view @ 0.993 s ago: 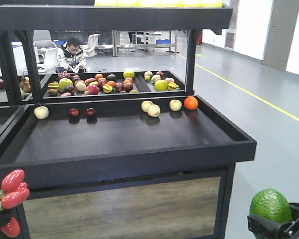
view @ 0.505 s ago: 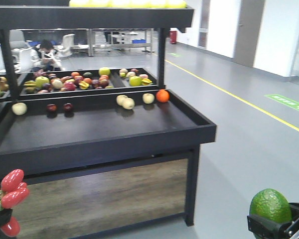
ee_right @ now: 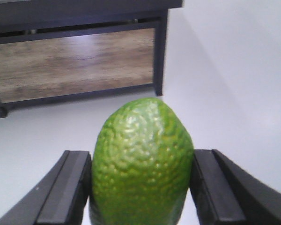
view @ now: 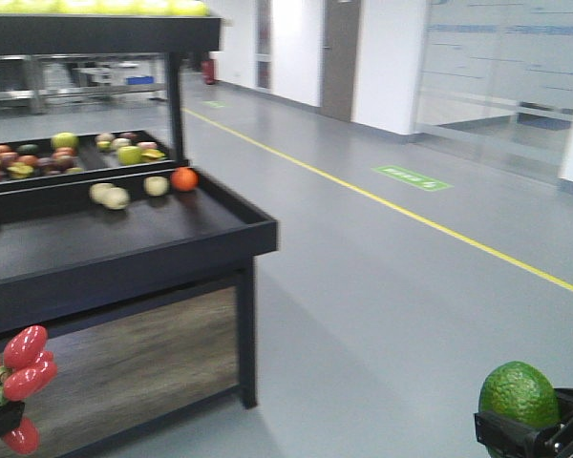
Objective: Pick snacks and fruit into basket
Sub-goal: 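Drive away from the fruit shelf holding strawberries and lime, then drive up to the other robot holding the light-blue basket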
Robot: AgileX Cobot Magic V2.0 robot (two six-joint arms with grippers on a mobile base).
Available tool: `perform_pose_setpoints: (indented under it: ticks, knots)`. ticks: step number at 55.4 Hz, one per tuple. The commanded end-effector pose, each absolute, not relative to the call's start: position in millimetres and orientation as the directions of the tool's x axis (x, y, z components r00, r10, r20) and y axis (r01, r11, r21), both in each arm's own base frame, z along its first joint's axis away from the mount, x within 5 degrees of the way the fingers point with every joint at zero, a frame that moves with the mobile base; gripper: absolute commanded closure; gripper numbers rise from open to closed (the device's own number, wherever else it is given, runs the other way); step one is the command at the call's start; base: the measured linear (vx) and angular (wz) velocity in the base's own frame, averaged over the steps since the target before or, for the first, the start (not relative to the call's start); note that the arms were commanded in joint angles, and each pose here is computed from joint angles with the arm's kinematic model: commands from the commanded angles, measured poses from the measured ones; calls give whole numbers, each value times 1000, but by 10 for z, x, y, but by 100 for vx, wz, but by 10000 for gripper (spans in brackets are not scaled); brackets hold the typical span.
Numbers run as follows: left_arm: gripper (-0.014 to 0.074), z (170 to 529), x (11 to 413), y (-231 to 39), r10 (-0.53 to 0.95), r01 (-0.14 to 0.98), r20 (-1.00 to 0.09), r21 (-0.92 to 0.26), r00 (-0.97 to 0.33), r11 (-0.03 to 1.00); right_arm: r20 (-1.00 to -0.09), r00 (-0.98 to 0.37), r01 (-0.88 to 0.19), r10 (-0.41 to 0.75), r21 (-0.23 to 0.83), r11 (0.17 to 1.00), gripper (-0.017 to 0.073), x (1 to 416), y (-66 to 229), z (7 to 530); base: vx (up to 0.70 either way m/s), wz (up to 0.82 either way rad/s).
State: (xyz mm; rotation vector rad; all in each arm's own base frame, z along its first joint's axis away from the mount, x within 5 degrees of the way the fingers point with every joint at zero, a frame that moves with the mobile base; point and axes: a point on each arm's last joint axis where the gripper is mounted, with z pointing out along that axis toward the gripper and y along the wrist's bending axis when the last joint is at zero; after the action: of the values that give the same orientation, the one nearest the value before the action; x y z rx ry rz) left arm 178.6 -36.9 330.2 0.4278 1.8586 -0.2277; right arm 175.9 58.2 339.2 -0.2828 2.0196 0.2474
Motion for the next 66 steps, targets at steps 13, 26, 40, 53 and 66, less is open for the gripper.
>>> perform_pose_setpoints:
  ticks: [13,26,40,53,66]
  knots:
    - [599,3424,1792,-351,141,367,-963,48,-230,929,-948,-313,-305,-55,46,951,568,1767,574,3605,-14,-64]
    - [599,3424,1792,-351,141,367,-963,48,-230,929,-948,-313,-305,-55,46,951,568,1767,574,3605,-10,-64]
    - [599,3424,1792,-351,141,367,-963,48,-230,929,-948,-313,-305,-55,46,951,568,1767,574,3605,-5,-64]
    - [599,3424,1792,-351,141,367,-963,48,-230,929,-948,-313,-305,-55,46,951,568,1767,574,3605,-2,-60]
    - [599,3424,1792,-351,141,367,-963,48,-230,929,-948,-313,-305,-55,46,951,568,1767,574,3605,2,-55]
